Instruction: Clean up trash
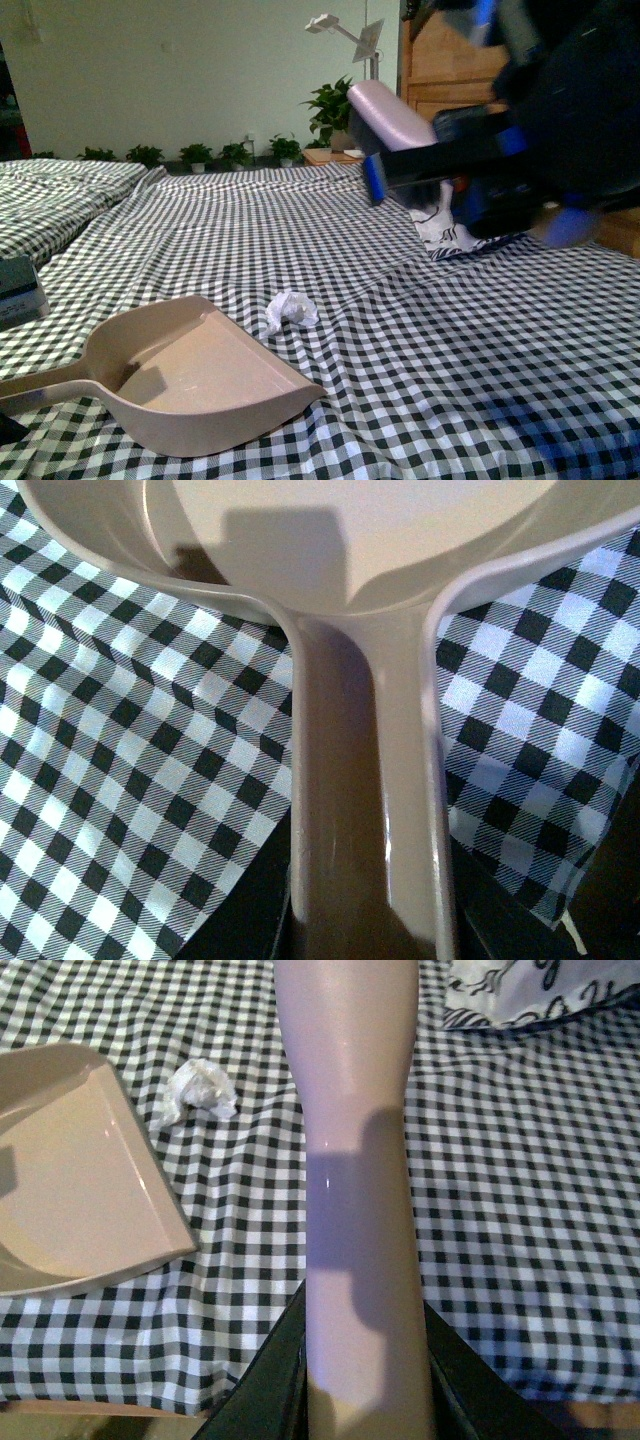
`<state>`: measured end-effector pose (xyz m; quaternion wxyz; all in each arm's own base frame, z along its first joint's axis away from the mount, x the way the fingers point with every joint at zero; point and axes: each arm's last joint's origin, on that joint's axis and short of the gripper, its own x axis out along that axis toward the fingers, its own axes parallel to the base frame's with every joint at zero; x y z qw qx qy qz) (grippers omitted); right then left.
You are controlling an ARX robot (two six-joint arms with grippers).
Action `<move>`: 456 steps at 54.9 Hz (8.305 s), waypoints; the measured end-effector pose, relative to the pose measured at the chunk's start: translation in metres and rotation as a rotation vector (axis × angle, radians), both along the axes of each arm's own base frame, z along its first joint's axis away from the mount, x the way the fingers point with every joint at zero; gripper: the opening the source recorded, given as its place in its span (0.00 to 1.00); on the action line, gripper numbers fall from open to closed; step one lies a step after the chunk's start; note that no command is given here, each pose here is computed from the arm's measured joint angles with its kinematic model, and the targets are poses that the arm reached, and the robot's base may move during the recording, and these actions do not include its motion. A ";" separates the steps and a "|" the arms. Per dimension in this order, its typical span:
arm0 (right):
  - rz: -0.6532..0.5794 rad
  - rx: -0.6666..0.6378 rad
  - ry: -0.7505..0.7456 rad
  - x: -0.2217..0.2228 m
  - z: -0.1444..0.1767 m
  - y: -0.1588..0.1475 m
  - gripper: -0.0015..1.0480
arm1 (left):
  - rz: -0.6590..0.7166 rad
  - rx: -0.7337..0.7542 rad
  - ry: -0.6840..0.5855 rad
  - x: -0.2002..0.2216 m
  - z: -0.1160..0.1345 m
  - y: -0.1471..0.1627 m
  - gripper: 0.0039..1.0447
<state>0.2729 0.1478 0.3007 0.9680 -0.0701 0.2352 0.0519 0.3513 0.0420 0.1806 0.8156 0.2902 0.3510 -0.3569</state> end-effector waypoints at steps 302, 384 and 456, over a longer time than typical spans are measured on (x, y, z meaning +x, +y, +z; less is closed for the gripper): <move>-0.133 0.378 -0.332 -0.162 0.113 -0.173 0.19 | 0.882 -0.531 -0.774 0.002 0.110 -0.055 0.24; -0.061 0.389 -0.359 -0.173 0.112 -0.157 0.19 | 0.918 -0.495 -0.766 -0.086 0.088 -0.066 0.24; -0.060 0.389 -0.359 -0.173 0.112 -0.157 0.19 | 0.918 -0.495 -0.766 -0.086 0.087 -0.066 0.24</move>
